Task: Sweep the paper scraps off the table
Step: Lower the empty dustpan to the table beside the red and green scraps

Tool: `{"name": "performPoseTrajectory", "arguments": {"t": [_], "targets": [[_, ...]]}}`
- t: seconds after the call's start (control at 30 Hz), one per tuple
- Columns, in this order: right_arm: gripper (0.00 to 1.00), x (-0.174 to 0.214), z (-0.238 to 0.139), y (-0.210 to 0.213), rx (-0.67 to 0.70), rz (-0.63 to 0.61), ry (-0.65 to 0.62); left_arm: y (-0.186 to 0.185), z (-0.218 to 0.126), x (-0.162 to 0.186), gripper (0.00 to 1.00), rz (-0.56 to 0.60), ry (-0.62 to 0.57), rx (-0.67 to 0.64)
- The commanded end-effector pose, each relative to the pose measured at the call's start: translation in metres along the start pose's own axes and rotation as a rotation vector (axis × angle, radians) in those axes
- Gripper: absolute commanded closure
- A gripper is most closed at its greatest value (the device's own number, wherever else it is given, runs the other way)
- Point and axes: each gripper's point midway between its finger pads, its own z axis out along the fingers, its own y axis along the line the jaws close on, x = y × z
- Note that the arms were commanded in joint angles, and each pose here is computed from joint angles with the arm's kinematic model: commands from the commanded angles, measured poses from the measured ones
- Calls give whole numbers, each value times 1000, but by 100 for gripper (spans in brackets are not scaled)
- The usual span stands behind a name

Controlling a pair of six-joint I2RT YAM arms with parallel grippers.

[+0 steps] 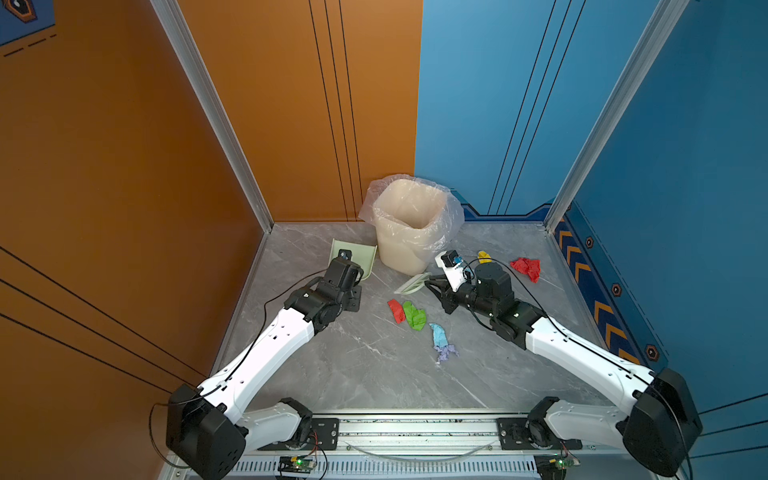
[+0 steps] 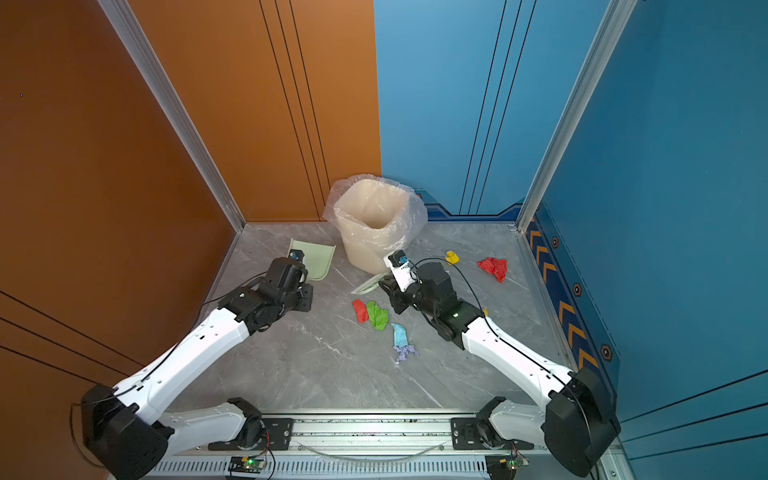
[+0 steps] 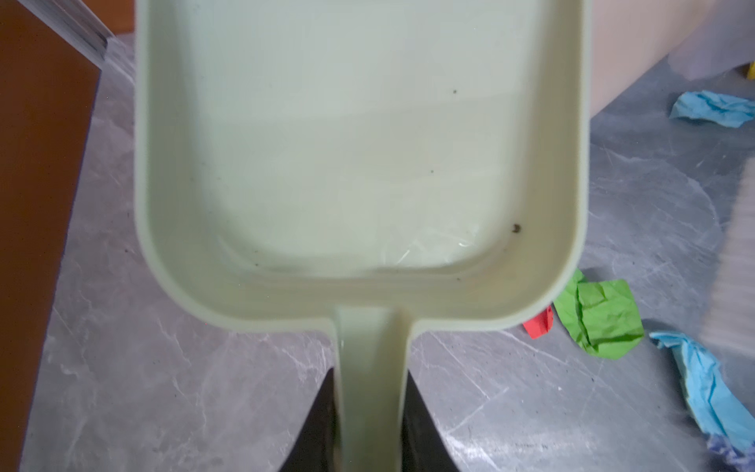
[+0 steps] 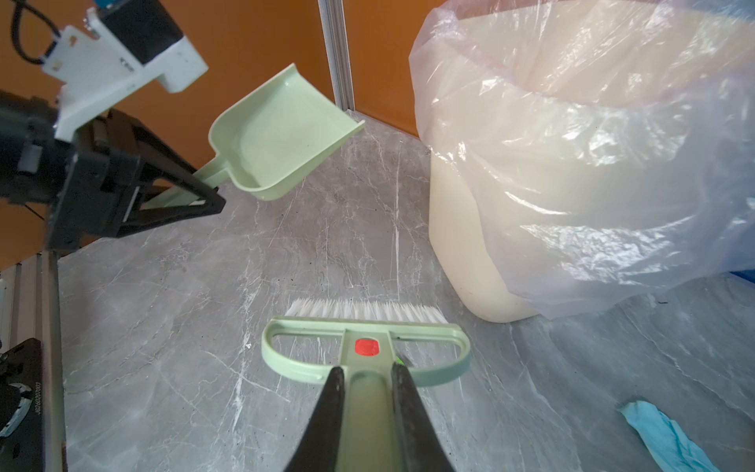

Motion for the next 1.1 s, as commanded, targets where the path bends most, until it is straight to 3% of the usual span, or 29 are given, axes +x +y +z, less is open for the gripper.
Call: {"name": "performPoseTrajectory", "arguments": {"t": [0.0, 0.3, 0.67, 0.77, 1.07], "targets": [[100, -15, 7, -1, 20, -20, -37, -5, -5, 28, 100, -87, 68, 63], [100, 18, 19, -1, 30, -81, 106, -13, 2, 84, 100, -103, 204, 124], [100, 59, -10, -4, 7, -180, 334, -25, 17, 124, 100, -11, 340, 129], [100, 64, -15, -10, 29, -190, 351, -29, 19, 138, 100, 50, 374, 134], [100, 73, -11, -27, 118, -190, 343, -31, 15, 170, 100, 86, 424, 144]]}}
